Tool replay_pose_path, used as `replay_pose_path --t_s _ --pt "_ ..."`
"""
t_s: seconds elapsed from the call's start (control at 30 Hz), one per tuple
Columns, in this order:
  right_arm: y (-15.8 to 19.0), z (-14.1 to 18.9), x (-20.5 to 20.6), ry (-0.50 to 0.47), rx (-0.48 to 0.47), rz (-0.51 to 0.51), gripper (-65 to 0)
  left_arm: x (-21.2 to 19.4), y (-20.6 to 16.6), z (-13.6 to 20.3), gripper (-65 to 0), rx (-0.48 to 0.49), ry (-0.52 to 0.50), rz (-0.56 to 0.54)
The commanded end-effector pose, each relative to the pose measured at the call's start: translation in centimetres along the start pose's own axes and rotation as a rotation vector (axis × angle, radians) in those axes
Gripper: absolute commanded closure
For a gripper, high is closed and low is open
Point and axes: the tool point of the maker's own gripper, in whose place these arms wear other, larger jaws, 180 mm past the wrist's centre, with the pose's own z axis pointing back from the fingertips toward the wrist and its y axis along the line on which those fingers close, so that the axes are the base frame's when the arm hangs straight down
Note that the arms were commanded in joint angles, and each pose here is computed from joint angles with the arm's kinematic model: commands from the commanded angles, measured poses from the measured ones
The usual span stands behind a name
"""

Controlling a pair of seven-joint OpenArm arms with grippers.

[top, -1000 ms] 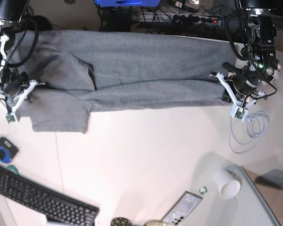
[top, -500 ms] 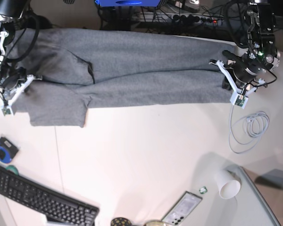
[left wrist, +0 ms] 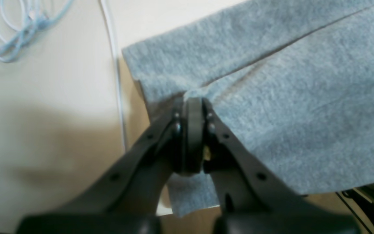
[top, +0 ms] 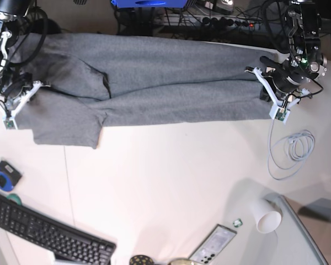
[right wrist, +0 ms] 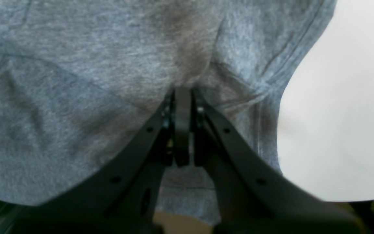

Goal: Layout the t-shirt on the table in an organized manner, then fold the t-shirt properly
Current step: 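Lay the folded hem over the shirt with both grippers, pulling toward the collar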

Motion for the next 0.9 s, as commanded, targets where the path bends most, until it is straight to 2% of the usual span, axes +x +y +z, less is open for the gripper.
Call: replay_pose_path --t_s 0.0,0.67,0.73,0.87 --pt "-0.57 0.44 1.13 -0.035 -0.013 0.004 0.0 0.62 0.57 0.25 0.0 0.014 -0.022 -0.009" --pt "-0.66 0.49 1.05 -0.031 -0.015 0.002 -0.5 0.71 0.61 0.22 0.0 0.015 -0.023 -0.008" --pt "-0.66 0.49 1.05 -0.031 -0.015 0.002 -5.6 0.56 0.54 0.21 0.0 0.013 -0.017 -0.009" --pt "-0.66 0.52 1.06 -0.031 -0.015 0.003 -24.8 0.48 0.55 0.33 0.0 0.015 -0.014 -0.014"
